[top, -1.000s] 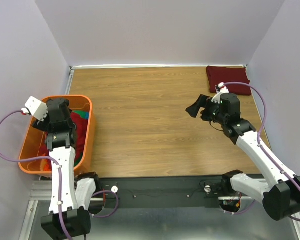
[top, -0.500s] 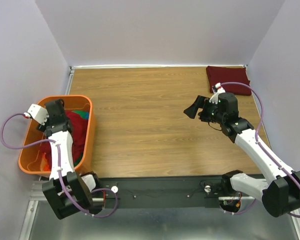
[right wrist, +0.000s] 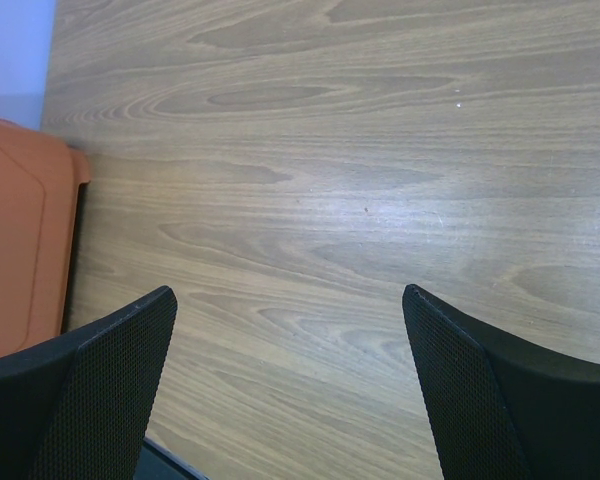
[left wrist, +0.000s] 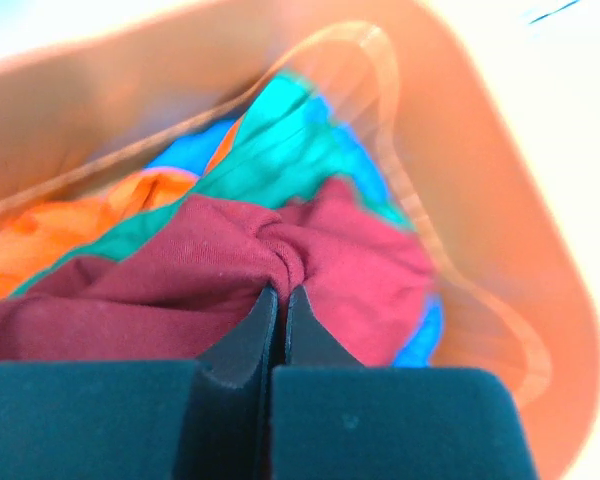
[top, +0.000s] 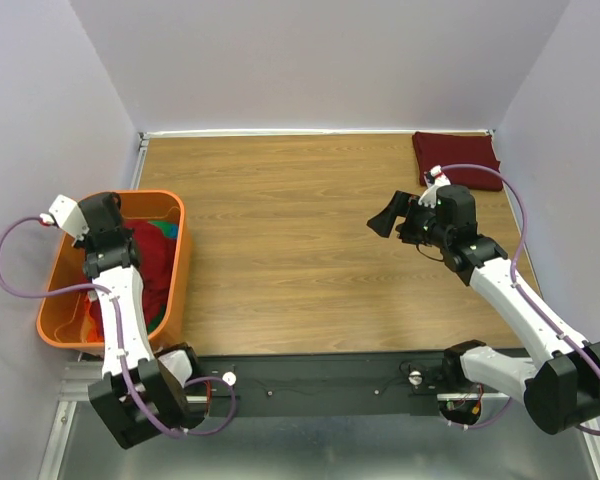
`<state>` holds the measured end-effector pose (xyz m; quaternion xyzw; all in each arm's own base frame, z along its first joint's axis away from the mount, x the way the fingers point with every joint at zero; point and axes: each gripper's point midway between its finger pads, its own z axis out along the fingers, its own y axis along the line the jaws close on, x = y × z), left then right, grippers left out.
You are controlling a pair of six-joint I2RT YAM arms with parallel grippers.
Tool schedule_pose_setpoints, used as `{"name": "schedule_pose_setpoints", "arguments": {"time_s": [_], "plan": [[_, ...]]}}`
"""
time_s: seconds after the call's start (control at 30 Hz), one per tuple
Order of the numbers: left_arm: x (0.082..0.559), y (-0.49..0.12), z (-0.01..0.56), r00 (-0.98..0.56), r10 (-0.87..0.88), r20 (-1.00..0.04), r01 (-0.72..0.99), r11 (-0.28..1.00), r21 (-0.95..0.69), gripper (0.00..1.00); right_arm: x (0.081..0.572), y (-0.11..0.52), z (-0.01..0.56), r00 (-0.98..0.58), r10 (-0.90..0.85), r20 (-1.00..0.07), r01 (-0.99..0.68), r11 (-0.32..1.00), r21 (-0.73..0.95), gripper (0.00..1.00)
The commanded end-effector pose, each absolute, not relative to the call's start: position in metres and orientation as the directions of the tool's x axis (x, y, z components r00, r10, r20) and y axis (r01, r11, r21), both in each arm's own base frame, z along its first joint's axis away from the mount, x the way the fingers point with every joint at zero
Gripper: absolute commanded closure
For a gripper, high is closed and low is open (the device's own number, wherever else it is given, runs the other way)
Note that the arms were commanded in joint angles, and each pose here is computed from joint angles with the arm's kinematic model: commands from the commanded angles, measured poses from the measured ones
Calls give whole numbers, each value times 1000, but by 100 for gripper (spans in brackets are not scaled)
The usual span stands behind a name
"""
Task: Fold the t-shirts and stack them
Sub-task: Grab the tshirt from the pile, then move the tshirt to the center of the board
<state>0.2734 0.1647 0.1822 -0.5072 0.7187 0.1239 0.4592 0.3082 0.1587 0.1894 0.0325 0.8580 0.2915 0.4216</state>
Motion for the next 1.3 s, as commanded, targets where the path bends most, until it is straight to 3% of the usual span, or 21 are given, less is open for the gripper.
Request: {"name": "schedule_pose_setpoints", "arguments": {"time_s": [0.0,0.23,0.5,0.63,0.83,0.93,1.07,1.17,1.27], "plan": [[282,161,261,48,-544,-838,-747,537,-392,100,309,163,200,-643,297,-706,-217,814,539,0],[285,130,382,205,-486,-850,-509,689,-516,100,311,168,214,-636,302,-710,-241,796,555,0],[291,60,539,304,-483,-821,-35,855,-517,100,314,172,224,-630,306,-714,-260,784,564,0],[254,11,651,436,-449,-780,249,893,-374,100,317,171,234,-610,317,-726,-264,782,564,0],[191,-48,749,555,-480,-679,537,831,-149,100,323,175,250,-596,329,-732,-279,770,574,0],[159,-74,765,565,-504,-653,640,767,-38,100,325,176,256,-590,336,-734,-283,766,578,0],[144,-82,762,555,-519,-650,668,744,-24,100,327,176,259,-584,346,-735,-276,767,580,0],[159,-79,735,516,-539,-665,679,731,-66,100,327,174,258,-580,354,-733,-264,770,581,0],[204,-73,698,421,-595,-685,692,699,-181,100,326,171,252,-579,363,-730,-245,777,580,0]]}}
